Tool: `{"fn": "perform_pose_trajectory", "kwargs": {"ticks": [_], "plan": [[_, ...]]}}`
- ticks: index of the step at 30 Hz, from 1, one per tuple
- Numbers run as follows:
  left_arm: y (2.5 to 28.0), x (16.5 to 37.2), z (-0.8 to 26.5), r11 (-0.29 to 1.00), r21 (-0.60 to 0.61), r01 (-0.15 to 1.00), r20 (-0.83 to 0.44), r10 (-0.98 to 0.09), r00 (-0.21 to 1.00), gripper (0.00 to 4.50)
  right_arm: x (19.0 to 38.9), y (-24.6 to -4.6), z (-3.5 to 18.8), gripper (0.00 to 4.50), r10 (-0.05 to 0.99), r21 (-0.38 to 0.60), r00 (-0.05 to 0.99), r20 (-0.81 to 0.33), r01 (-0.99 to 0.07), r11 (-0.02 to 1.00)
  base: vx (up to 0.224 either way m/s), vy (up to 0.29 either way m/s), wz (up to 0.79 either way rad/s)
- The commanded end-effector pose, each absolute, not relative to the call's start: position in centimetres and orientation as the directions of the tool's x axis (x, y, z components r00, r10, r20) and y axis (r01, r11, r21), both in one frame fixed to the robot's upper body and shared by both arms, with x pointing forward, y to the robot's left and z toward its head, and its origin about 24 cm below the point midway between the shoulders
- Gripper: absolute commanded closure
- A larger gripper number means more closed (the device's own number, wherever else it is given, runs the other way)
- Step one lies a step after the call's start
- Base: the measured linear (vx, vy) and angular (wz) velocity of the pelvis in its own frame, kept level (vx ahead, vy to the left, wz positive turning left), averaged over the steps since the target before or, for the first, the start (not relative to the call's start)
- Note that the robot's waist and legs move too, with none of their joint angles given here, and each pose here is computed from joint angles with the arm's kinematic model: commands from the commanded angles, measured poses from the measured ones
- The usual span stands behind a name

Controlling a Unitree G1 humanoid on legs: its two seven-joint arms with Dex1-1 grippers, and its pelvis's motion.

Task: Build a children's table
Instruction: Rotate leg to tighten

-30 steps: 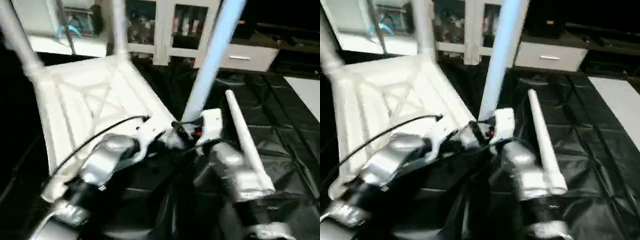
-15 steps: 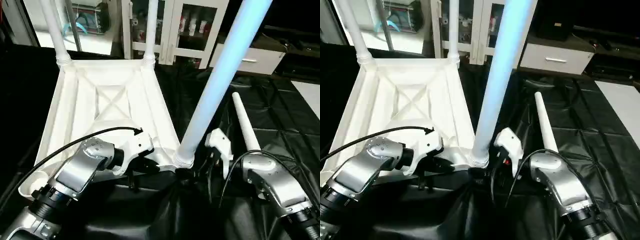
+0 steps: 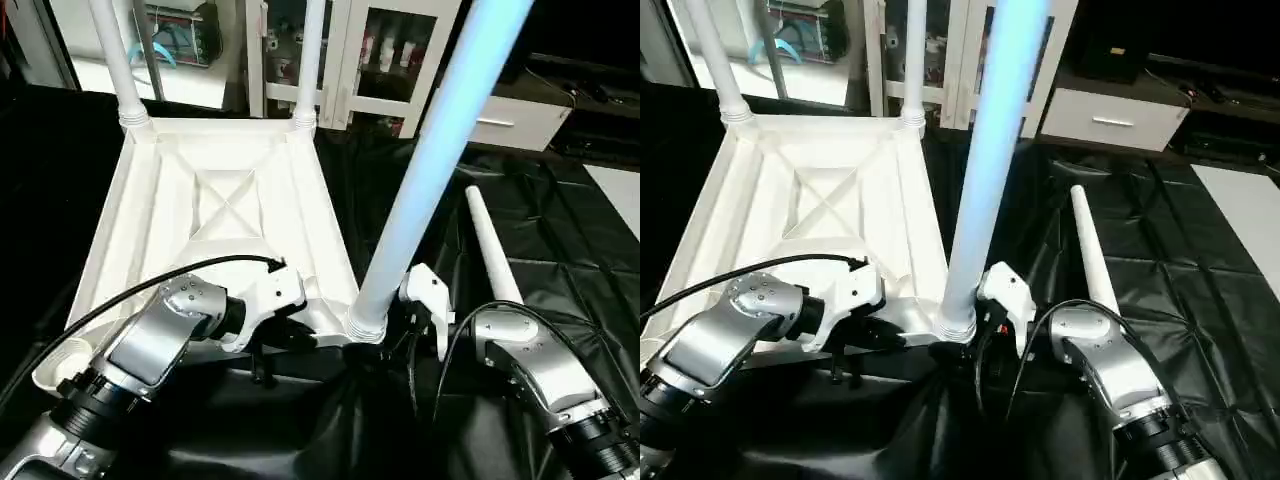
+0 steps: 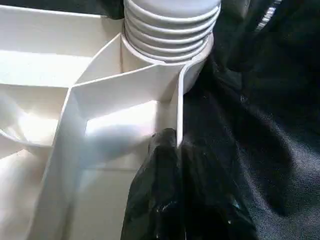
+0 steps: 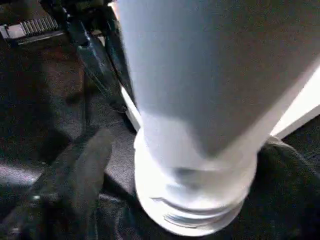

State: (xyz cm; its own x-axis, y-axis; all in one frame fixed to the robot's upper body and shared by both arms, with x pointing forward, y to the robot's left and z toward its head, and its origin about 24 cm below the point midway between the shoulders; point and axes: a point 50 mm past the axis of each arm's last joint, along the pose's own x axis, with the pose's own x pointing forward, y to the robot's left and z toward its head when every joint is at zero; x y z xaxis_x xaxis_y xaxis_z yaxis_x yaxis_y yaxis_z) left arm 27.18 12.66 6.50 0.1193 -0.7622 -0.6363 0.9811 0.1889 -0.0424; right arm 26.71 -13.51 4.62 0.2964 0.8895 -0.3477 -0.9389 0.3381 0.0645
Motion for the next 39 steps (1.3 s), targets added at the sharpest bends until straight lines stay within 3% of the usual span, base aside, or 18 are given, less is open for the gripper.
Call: {"fn": "perform_pose_trajectory", "kwargs": {"ticks": [1,11,17,20,24,26,28,32,34,39], "plan": [[12.1,26.2,5.4,0.139,-0.11,0.984,-0.659,-0.752,0.032,4.5,26.8,-13.8,4.6,0.73,0.889,0.061,0.299,-0.348,-0.939,0.34,0.0,0.0,0.0],[12.0,26.3,5.3,0.138,-0.112,0.984,-0.66,-0.75,0.03,4.5,26.7,-13.9,4.3,1.59,0.894,0.072,0.287,-0.344,-0.941,0.33,0.0,0.0,0.0],[12.1,26.4,5.3,0.14,-0.112,0.984,-0.665,-0.746,0.03,4.5,26.6,-13.9,4.1,1.77,0.894,0.081,0.285,-0.344,-0.94,0.331,0.0,0.0,0.0],[12.0,26.7,5.2,0.181,-0.109,0.977,-0.663,-0.746,0.065,4.5,27.3,-14.0,3.4,1.78,0.853,0.076,0.369,-0.368,-0.903,0.424,0.0,0.0,0.0],[10.8,28.1,5.1,0.323,-0.104,0.941,-0.615,-0.764,0.194,4.5,29.1,-13.7,2.0,1.79,0.702,0.09,0.597,-0.388,-0.733,0.674,-0.014,0.0,-0.01],[10.5,28.3,5.1,0.346,-0.108,0.932,-0.602,-0.769,0.216,4.5,29.3,-13.4,1.9,1.8,0.677,0.107,0.63,-0.379,-0.697,0.709,-0.028,0.001,-0.03],[8.8,29.6,5.5,0.46,-0.16,0.874,-0.519,-0.792,0.322,4.5,30.3,-11.7,1.5,1.8,0.562,0.141,0.736,-0.377,-0.554,0.82,0.0,0.0,0.0],[7.9,31.1,5.0,0.582,-0.093,0.808,-0.55,-0.706,0.446,4.5,31.3,-10.1,1.0,1.8,0.414,0.123,0.819,-0.398,-0.4,0.908,0.0,0.0,0.0],[7.3,32.5,4.9,0.678,0.026,0.735,-0.547,-0.605,0.578,4.5,32.0,-8.8,0.9,1.8,0.287,0.125,0.871,-0.4,-0.258,0.958,0.0,0.0,0.0],[6.4,33.7,5.2,0.735,0.116,0.668,-0.492,-0.542,0.681,4.5,32.6,-6.9,1.4,1.8,0.212,0.085,0.903,-0.374,-0.194,0.977,0.0,0.0,0.0]]}}
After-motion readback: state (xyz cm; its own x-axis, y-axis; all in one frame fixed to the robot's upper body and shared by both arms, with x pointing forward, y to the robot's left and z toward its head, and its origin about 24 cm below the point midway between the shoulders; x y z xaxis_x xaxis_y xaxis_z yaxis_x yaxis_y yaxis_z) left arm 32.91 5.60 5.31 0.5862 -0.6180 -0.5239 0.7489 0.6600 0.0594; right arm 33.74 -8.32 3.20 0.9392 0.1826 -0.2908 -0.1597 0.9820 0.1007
